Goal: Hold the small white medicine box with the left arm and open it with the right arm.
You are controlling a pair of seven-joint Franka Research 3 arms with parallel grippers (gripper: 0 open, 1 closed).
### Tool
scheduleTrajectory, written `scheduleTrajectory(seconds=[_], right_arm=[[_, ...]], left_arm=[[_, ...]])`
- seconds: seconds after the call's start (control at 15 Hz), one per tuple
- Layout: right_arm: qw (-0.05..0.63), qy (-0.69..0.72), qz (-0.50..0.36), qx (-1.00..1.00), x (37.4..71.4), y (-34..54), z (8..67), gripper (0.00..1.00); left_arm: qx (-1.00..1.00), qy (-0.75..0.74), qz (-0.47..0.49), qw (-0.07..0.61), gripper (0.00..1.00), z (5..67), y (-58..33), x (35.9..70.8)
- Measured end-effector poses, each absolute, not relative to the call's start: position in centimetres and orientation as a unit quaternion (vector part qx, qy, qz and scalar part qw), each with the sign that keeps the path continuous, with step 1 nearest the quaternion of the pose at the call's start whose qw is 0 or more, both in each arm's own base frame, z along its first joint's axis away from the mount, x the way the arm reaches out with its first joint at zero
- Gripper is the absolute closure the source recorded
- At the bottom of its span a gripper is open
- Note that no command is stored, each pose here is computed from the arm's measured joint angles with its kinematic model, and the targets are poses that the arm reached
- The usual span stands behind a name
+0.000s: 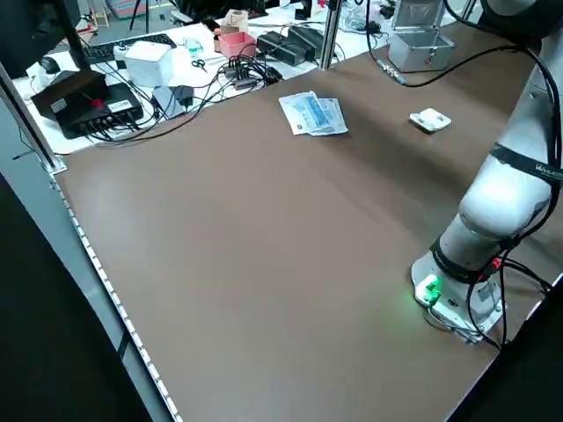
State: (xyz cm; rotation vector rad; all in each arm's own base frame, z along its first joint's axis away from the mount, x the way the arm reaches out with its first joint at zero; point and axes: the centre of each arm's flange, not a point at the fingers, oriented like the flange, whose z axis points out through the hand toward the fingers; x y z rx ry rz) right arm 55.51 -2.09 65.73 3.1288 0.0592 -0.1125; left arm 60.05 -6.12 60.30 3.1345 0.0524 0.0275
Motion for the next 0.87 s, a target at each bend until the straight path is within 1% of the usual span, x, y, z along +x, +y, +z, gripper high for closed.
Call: scheduleTrajectory(seconds=[0.87], right_arm=[[0.005, 0.021, -0.038, 0.999, 55.5, -1.9, 65.6, 0.00]], left_arm=[[0.999, 0.029, 0.014, 0.003, 0.00, 60.8, -3.1, 60.2]])
